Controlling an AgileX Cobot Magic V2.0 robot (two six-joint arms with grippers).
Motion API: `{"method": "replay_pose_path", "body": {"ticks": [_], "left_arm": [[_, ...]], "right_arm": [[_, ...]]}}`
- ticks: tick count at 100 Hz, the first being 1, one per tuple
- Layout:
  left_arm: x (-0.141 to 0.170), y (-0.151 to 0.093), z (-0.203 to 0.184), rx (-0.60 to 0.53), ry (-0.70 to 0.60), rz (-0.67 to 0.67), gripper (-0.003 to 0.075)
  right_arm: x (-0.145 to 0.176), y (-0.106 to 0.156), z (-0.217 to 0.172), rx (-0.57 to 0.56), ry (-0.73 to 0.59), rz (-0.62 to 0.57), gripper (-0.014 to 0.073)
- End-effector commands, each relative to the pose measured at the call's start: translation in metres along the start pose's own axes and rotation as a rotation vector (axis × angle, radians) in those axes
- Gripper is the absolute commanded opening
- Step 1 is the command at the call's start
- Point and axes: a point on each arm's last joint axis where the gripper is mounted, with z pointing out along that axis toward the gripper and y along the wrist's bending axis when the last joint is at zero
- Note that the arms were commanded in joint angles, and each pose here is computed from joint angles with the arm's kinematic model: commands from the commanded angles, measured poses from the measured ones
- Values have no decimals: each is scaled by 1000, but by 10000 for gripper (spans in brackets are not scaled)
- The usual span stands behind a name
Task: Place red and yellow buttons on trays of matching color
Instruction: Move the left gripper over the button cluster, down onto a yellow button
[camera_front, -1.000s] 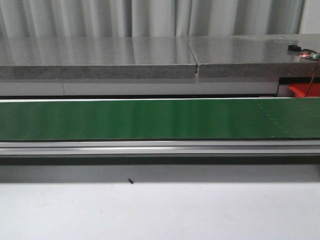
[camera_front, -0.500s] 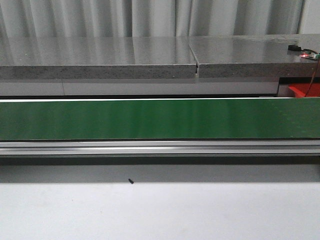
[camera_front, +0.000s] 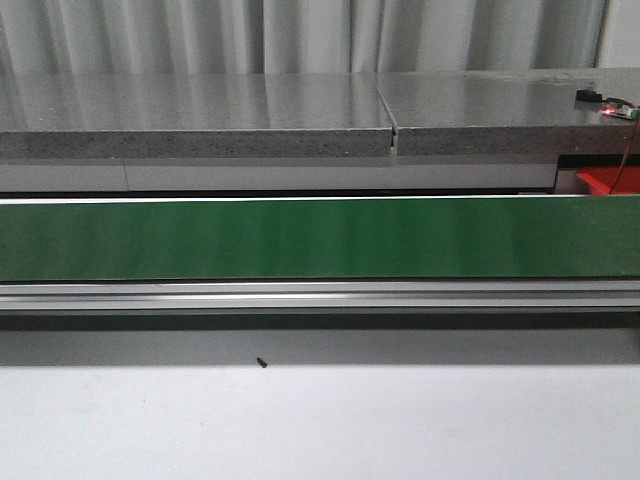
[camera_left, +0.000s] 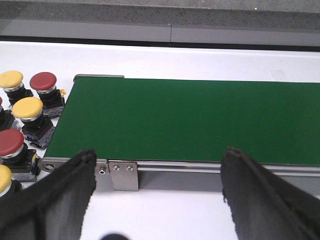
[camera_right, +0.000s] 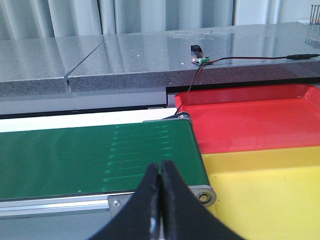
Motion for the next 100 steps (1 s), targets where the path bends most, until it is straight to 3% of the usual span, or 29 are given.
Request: {"method": "replay_pose_path", "body": {"ticks": [1, 15, 48, 67, 100], "left_arm": [[-21, -1, -6, 7, -97, -55, 524], [-31, 1, -7, -17, -85, -121, 523], [-42, 24, 14, -219, 189, -263, 523], [-46, 44, 25, -339, 313, -410, 523], [-42, 83, 46, -497, 520, -549, 523]], "right_arm": [[-13, 1, -3, -6, -110, -17, -68], [-13, 1, -3, -6, -110, -17, -68], [-13, 1, -3, -6, -110, -17, -68], [-13, 1, -3, -6, -110, -17, -68], [-13, 1, -3, -6, -110, -17, -68]]}}
